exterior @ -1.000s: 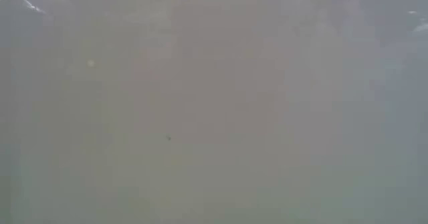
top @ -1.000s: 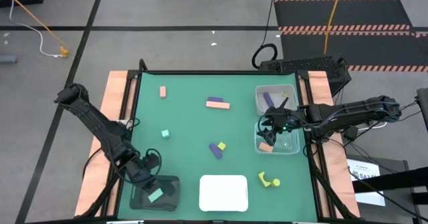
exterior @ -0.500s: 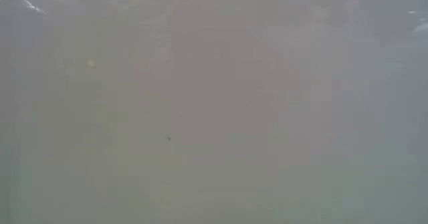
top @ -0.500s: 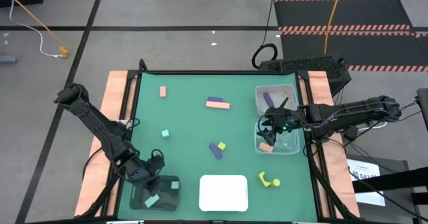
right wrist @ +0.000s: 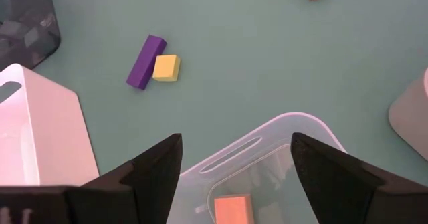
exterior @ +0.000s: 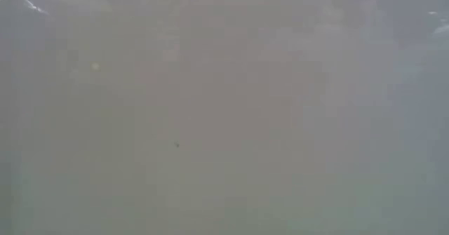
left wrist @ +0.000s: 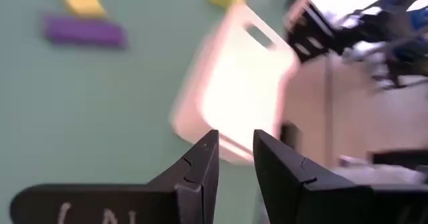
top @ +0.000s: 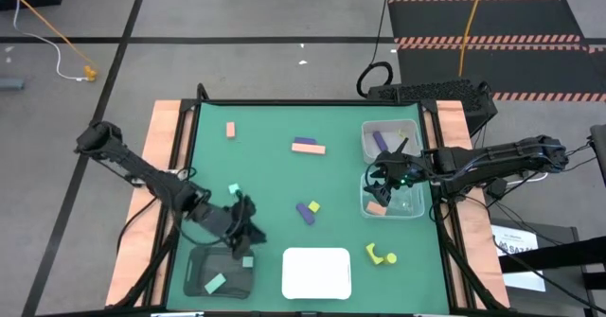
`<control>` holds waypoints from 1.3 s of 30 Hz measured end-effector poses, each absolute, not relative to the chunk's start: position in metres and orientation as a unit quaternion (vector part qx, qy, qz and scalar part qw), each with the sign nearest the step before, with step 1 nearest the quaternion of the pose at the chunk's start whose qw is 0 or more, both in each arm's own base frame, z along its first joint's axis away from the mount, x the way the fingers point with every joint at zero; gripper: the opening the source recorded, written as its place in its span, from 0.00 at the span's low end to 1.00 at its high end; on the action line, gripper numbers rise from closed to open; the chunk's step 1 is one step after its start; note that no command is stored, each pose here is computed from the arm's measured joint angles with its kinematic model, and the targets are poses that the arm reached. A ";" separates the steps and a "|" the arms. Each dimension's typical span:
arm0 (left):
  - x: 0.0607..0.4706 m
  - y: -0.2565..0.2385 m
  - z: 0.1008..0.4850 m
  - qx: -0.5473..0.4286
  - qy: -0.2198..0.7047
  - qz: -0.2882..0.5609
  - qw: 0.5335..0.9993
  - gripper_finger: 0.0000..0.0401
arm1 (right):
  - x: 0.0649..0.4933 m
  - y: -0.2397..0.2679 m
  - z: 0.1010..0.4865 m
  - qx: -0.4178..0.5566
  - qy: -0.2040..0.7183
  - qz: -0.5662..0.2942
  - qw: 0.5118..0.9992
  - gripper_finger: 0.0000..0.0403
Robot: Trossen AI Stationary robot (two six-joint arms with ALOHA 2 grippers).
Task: Sort & place blocks by color
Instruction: Put the light blue block into the black bin
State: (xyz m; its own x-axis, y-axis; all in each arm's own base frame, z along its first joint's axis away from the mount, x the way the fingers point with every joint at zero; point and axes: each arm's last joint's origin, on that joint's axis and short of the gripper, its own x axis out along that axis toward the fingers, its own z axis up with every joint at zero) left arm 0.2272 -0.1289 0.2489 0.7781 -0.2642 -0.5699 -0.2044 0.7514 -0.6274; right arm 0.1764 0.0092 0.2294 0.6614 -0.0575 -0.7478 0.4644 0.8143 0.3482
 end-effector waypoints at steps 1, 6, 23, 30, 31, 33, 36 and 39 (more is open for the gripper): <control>0.230 -0.121 0.248 -0.340 0.330 -0.004 0.881 0.23 | 0.176 0.009 0.229 0.266 0.383 -0.150 0.872 0.68; 0.243 -0.078 0.242 -0.293 0.330 0.083 0.894 0.23 | 0.176 0.009 0.229 0.265 0.383 -0.150 0.872 0.68; 0.227 0.006 0.219 -0.191 0.470 0.234 0.829 0.23 | 0.176 0.009 0.229 0.265 0.383 -0.150 0.872 0.68; 0.212 0.010 0.213 -0.197 0.529 0.269 0.781 0.23 | 0.176 0.009 0.229 0.265 0.383 -0.150 0.872 0.68; 0.210 0.009 0.213 -0.201 0.533 0.274 0.775 0.23 | 0.176 0.009 0.229 0.266 0.383 -0.150 0.872 0.68; 0.206 0.009 0.211 -0.209 0.546 0.289 0.758 0.23 | 0.176 0.009 0.229 0.265 0.383 -0.150 0.872 0.68; 0.201 0.009 0.210 -0.221 0.565 0.301 0.736 0.24 | 0.176 0.009 0.229 0.266 0.383 -0.150 0.872 0.68; 0.196 0.008 0.209 -0.232 0.584 0.297 0.719 0.30 | 0.176 0.009 0.229 0.265 0.383 -0.150 0.872 0.68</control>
